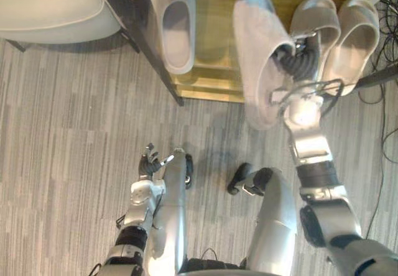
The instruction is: Organize the slippers on the shoe rack
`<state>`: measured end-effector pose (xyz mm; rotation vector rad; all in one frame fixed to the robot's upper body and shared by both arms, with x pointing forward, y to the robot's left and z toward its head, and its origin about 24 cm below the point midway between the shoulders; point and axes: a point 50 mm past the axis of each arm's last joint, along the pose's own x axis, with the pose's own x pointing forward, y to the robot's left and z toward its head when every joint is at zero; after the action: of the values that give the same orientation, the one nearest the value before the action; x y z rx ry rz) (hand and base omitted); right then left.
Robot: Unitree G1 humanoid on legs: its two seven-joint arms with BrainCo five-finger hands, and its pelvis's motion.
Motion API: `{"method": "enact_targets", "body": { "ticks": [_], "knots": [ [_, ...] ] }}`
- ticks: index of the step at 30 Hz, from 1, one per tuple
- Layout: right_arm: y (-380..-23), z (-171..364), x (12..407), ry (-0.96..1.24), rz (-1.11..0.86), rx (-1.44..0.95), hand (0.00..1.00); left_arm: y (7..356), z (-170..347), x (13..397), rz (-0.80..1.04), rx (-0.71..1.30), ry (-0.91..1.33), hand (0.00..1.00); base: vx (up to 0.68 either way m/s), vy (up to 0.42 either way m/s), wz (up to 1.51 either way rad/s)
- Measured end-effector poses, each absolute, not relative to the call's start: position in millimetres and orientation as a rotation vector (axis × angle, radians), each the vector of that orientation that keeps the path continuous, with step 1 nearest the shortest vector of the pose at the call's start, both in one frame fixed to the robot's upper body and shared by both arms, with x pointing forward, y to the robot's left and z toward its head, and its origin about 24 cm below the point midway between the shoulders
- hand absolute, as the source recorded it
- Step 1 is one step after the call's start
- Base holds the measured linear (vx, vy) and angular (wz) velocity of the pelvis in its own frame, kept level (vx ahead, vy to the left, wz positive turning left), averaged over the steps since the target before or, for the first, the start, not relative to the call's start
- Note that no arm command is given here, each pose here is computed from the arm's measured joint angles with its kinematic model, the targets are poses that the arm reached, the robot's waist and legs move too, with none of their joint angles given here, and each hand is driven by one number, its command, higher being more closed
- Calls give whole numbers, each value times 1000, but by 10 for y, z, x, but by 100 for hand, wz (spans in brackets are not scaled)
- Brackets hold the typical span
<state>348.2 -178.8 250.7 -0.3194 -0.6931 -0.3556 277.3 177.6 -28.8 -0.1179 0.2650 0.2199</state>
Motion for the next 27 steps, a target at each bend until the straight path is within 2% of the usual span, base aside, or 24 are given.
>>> {"method": "enact_targets", "body": {
  "ticks": [9, 24, 25, 27],
  "knots": [
    [-1867, 2825, 3650, -679, -466, -273, 100, 1733, -226, 2804, 251, -178, 230, 0, 6, 41, 3],
    [-1855, 3028, 3994, -520, -486, -364, 100, 1630, -112, 2894, 275, -280, 175, 0, 4, 29, 7],
    [-1843, 3031, 4007, -513, -483, -371, 0, 1627, -111, 2893, 283, -285, 174, 0, 16, 24, 8],
    [-1787, 3086, 4024, -516, -473, -395, 0, 1622, -101, 2902, 287, -300, 170, 0, 3, 29, 4]
  ]
}}
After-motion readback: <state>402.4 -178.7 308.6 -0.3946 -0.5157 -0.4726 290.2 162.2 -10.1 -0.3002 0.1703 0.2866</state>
